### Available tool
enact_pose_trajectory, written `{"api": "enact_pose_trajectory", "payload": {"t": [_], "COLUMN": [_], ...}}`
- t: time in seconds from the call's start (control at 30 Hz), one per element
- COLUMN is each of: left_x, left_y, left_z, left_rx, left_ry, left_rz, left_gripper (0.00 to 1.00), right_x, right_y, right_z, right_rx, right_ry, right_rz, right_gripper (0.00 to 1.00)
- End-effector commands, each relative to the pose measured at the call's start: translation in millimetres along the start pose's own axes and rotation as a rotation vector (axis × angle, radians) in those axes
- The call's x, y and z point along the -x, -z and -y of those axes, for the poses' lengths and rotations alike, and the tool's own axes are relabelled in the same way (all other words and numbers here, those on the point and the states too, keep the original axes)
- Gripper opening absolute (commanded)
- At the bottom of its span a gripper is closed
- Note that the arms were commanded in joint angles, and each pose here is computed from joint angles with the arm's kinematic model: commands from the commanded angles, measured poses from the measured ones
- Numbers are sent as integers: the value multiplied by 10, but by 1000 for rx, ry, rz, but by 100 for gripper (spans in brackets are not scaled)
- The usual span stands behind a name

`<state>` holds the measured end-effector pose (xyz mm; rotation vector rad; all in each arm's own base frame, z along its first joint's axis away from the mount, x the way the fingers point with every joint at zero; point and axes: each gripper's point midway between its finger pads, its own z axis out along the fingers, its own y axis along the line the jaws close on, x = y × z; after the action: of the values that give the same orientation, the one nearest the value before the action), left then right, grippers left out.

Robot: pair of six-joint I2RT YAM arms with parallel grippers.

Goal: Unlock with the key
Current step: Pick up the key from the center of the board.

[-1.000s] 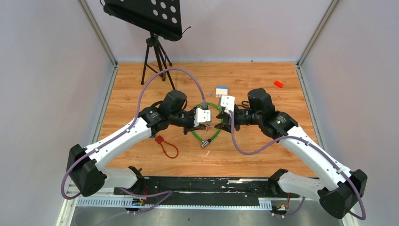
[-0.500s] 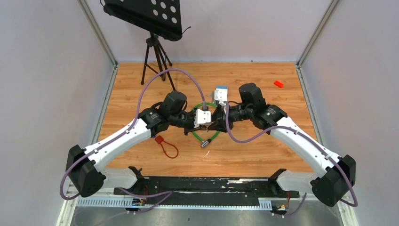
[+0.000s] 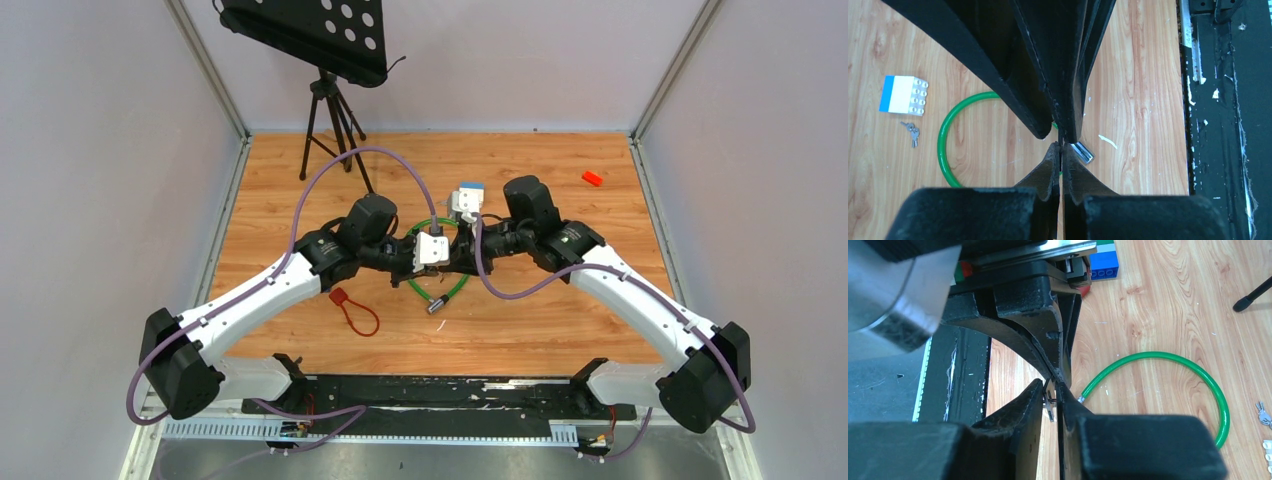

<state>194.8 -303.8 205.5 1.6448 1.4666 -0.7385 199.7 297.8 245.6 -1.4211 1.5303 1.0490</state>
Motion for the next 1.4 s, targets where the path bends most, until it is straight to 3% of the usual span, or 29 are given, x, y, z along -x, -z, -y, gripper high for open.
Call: {"api": "enact_pose_trajectory", "payload": {"t": [0.0,0.37,0.97,1.37], "left_x": [183,202,240,241], "left_y": [76,120,165,134], "left_z": [-38,-52,-16,-18], "left_rx": [32,50,48,38], "left_ry": [-36,-48,-46,-36], "left_rz": [57,58,71,71], "left_gripper": [0,0,0,0], "right_x": [129,38,-213,-246], "right_y": [-7,14,18,-27], "right_z": [33,57,44,7], "right_rx": [8,-24,-38,-3], "right_ry": [27,44,58,37], "right_rz": [37,14,-29,-29], "right_gripper": [15,0,0,17]}}
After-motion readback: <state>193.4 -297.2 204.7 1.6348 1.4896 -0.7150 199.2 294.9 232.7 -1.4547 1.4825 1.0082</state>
